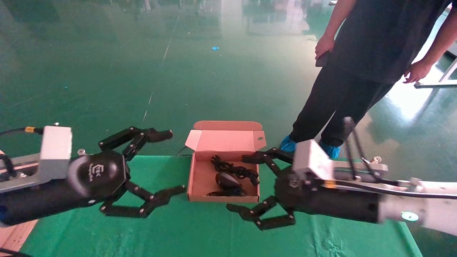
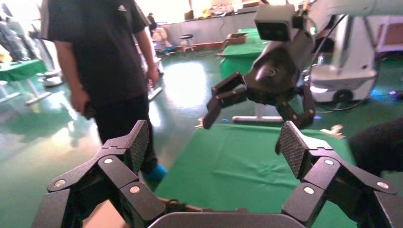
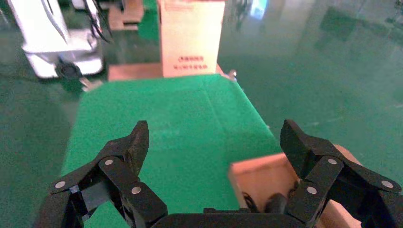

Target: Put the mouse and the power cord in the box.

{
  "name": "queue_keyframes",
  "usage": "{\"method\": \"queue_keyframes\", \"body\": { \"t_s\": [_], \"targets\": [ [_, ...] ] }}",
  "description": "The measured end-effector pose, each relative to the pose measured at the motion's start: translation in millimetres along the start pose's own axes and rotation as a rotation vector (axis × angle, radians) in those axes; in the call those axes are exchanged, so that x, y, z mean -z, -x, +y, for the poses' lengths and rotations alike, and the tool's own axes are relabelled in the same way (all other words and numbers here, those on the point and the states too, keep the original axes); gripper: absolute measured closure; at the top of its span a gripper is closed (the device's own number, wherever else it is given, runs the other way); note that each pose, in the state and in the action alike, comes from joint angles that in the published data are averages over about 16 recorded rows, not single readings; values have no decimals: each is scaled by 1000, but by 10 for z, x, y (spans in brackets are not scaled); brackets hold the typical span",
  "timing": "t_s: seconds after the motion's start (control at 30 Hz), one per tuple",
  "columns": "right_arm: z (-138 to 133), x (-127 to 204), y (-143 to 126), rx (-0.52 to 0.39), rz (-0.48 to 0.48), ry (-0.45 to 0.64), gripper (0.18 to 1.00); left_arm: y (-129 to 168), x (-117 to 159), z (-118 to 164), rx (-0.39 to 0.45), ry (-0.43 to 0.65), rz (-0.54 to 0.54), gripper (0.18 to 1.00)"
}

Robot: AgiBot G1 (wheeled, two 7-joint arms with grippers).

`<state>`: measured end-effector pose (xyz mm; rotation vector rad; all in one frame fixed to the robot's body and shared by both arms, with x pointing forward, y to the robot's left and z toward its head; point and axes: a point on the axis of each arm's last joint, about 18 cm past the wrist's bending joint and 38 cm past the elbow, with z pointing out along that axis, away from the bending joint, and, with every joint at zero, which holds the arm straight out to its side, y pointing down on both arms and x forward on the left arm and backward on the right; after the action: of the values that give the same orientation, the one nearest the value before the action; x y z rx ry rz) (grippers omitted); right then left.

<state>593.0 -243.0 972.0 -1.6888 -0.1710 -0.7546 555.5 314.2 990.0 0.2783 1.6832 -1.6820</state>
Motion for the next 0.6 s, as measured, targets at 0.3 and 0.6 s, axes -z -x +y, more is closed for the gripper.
{"method": "queue_keyframes", "body": {
  "t_s": [0.3,0.6],
  "targets": [
    [-251,482,257,-61,-44,-88,178,-264,65,-260,87,-1,85,184],
    [-488,864,516,-86,-100,-135,178,-509,113,-461,154,23,159,184]
  ]
}}
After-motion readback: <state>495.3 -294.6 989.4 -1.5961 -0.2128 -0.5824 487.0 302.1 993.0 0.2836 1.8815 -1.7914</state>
